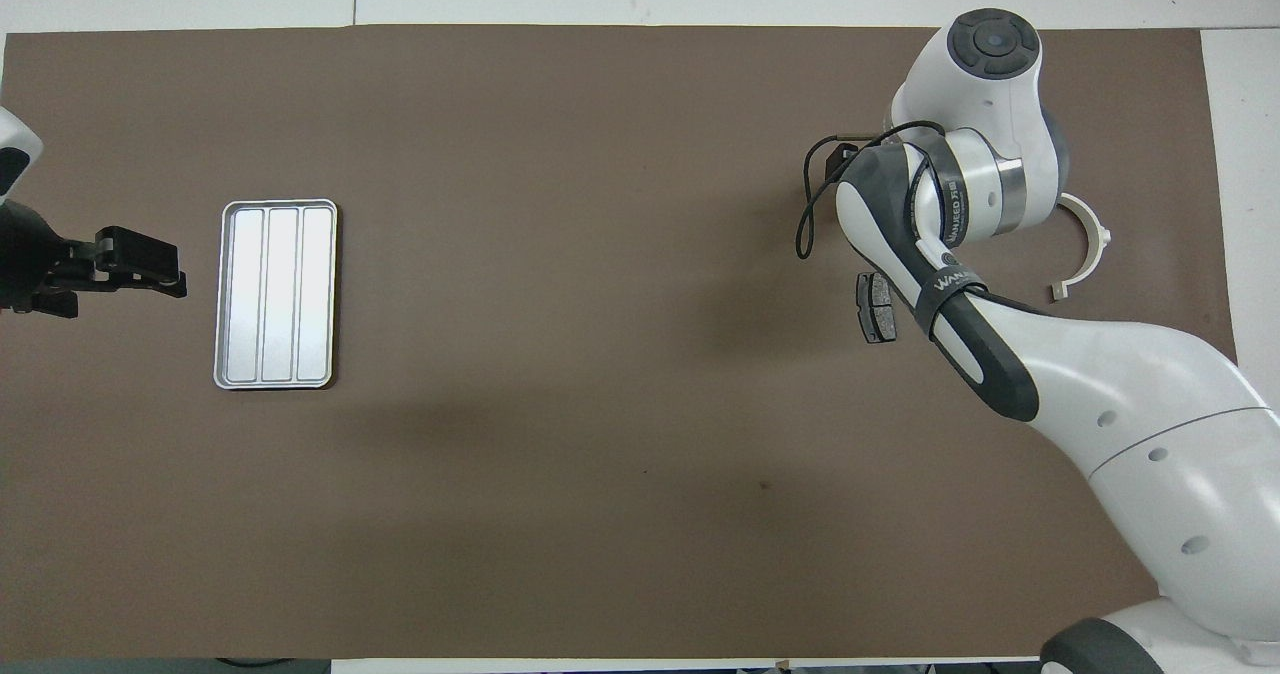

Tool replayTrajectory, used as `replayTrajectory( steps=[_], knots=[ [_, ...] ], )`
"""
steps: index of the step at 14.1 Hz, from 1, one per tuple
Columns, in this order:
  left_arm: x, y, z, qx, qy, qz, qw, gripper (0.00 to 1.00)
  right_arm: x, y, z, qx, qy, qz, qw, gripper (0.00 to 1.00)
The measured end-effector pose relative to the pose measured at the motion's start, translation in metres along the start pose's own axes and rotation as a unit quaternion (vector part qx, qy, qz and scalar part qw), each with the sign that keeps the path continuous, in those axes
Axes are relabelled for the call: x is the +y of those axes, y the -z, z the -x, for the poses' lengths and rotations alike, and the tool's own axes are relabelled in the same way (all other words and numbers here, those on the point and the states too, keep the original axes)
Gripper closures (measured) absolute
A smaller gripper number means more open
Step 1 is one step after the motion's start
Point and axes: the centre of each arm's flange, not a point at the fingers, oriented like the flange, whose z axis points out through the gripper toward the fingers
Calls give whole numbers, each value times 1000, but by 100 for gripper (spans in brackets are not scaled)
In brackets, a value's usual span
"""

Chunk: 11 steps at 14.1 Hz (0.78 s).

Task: Pick bearing gear from pile to tray
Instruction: 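Grasp the small dark ring with the right gripper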

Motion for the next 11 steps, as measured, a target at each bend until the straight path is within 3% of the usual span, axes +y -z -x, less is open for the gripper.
replayTrajectory(
  steps=[7,11],
  knots=[
    [0,0,0,0,0,0,1000,0,-7,-10,-8,4,-34,-3,999,0],
    [0,0,0,0,0,0,1000,0,-8,-10,-8,5,-46,-4,999,15]
  ],
)
